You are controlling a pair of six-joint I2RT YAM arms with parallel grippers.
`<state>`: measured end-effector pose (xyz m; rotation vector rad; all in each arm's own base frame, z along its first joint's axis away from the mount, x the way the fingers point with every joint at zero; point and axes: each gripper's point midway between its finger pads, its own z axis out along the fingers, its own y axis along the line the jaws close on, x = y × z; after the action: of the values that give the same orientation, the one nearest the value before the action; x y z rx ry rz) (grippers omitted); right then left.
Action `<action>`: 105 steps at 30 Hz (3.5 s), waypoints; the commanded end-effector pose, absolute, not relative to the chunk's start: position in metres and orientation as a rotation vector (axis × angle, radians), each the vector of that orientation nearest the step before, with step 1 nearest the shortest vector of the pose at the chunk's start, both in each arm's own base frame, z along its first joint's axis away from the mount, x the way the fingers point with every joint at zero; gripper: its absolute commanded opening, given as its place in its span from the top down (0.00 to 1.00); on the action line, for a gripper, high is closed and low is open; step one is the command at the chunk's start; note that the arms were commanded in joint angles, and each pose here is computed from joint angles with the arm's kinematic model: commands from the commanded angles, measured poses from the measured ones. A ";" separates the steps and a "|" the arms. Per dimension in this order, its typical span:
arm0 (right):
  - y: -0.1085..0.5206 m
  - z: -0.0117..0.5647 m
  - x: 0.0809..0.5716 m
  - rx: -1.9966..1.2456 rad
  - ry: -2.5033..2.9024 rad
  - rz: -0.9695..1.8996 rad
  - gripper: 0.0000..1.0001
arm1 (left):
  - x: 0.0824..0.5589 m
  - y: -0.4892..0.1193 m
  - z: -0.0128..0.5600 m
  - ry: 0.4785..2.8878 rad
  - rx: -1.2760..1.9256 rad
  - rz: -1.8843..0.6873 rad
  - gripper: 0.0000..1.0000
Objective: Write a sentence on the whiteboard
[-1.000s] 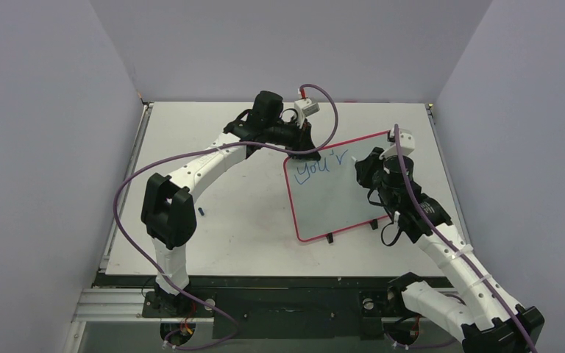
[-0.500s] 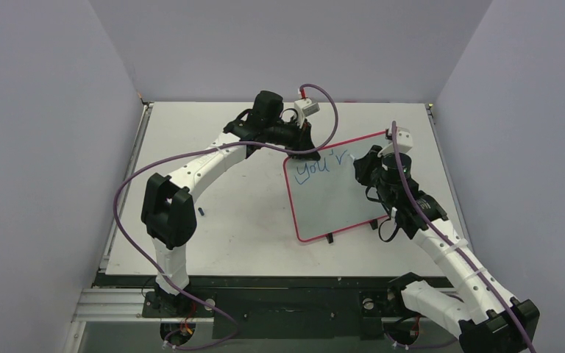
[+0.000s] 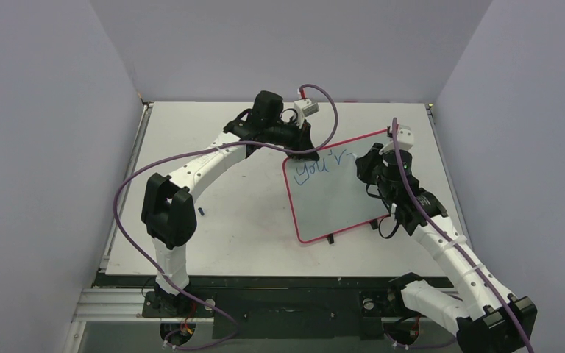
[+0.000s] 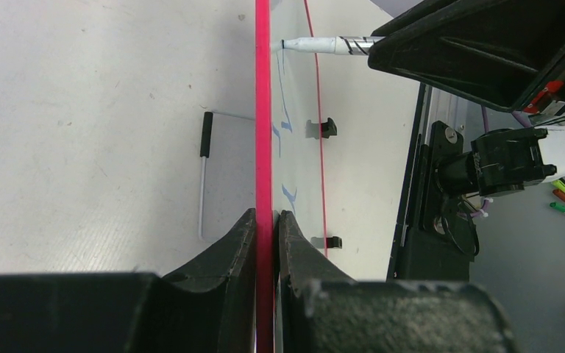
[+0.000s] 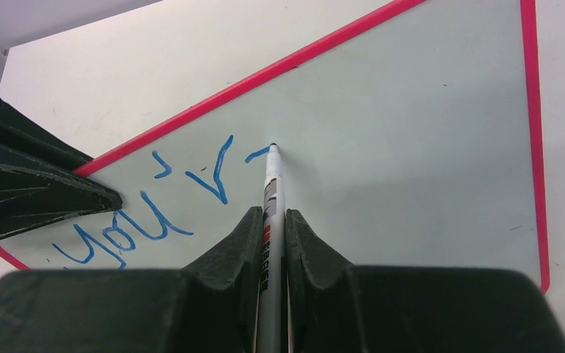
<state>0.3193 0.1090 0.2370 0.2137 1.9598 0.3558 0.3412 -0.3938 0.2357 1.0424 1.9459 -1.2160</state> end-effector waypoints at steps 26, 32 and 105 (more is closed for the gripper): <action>0.132 0.237 0.323 0.189 1.949 0.487 1.00 | 0.327 -0.405 0.245 1.874 1.146 -1.245 1.00; 0.130 0.226 0.316 0.195 1.969 0.484 1.00 | 0.327 -0.405 0.246 1.870 1.146 -1.247 1.00; 0.237 0.227 0.232 -0.265 1.945 0.534 1.00 | 0.327 -0.390 0.233 1.911 1.131 -1.166 1.00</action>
<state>0.2248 0.2250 0.2086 -0.3095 2.0154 0.5323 0.3368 -0.3919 0.2345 1.0683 1.9388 -1.2026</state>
